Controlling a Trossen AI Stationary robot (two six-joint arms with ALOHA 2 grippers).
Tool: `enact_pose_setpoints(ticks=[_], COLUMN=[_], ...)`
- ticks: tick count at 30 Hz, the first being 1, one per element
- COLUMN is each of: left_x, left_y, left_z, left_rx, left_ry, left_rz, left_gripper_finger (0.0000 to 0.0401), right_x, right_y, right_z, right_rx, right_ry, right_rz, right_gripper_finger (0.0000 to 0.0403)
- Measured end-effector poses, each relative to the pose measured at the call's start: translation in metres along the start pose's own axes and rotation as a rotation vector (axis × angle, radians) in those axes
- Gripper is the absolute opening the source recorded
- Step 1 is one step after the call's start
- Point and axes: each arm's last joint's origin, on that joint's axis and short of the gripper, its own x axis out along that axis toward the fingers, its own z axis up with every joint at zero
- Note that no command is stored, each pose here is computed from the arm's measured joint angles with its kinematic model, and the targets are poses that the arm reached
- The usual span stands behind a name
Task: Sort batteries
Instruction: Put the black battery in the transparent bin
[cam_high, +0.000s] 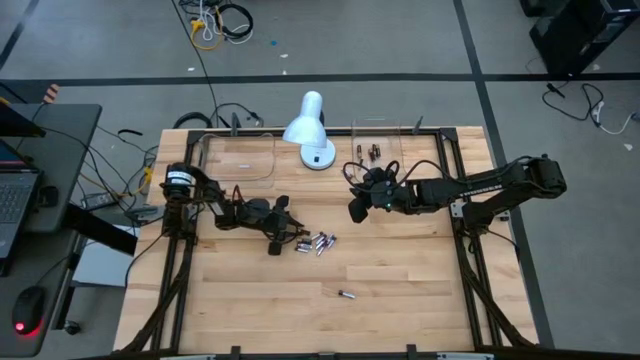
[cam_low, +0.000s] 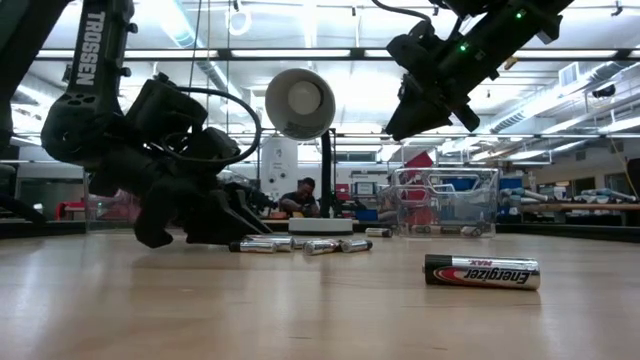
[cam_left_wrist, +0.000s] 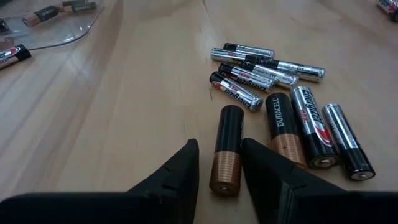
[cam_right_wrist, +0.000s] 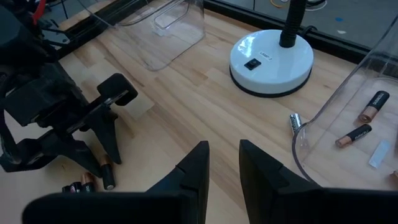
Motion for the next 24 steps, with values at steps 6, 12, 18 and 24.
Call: enact_pose_setpoints(ticks=[6, 12, 18, 24], left_x=[0.000, -0.001, -0.011, -0.027], left_y=[0.000, 0.000, -0.001, -0.001], left_z=[0.000, -0.001, -0.002, 0.002], left_rx=[-0.013, -0.016, -0.033, -0.067], left_ry=[0.004, 0.004, -0.063, -0.178], left_rz=[0.009, 0.015, 0.040, 0.080], left_gripper_finger=[0.0092, 0.0032, 0.0032, 0.0032], right_x=[0.000, -0.001, -0.003, -0.006], right_y=[0.000, 0.002, 0.005, 0.011], right_z=[0.000, -0.001, -0.004, -0.004], right_rx=[-0.001, -0.005, -0.014, -0.008], right_ry=[0.000, 0.002, 0.005, -0.015], right_rz=[0.001, 0.008, 0.021, 0.058], right_gripper_finger=[0.0074, 0.0074, 0.0074, 0.0074])
